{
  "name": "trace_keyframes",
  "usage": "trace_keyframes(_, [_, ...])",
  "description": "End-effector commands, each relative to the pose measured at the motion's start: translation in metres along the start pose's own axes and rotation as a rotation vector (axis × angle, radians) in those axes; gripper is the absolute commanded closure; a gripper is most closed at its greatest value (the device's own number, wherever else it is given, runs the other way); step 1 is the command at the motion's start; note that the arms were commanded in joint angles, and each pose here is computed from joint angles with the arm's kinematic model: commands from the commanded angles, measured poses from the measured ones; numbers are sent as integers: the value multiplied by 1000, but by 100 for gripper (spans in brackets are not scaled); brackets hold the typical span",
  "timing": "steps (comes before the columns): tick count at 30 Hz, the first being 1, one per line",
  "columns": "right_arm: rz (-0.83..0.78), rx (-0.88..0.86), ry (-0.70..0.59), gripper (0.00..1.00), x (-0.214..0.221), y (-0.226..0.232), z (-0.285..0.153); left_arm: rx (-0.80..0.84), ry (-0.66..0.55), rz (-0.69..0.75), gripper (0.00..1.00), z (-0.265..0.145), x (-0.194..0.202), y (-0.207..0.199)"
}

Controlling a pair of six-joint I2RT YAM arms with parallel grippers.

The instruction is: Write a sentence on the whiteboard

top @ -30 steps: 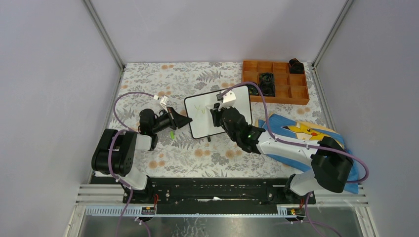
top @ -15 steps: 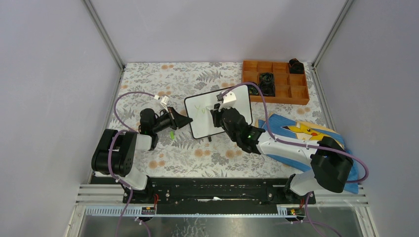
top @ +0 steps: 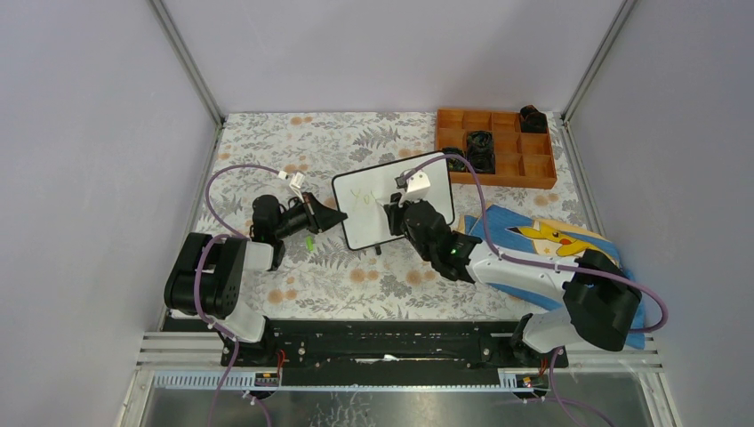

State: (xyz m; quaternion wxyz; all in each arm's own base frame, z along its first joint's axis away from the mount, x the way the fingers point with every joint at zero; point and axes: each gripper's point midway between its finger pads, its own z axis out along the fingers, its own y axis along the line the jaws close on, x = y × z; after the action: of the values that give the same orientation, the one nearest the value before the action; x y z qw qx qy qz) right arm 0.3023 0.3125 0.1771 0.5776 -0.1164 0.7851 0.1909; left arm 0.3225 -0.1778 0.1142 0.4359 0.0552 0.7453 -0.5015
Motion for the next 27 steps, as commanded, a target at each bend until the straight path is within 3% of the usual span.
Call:
trace_keyframes(1, [11, 47, -23, 100, -7, -13, -4, -25, 10, 9, 97, 1, 3, 4])
trace_keyframes(27, [-12, 105, -76, 100, -33, -18, 0, -46, 60, 20, 100, 3, 12, 7])
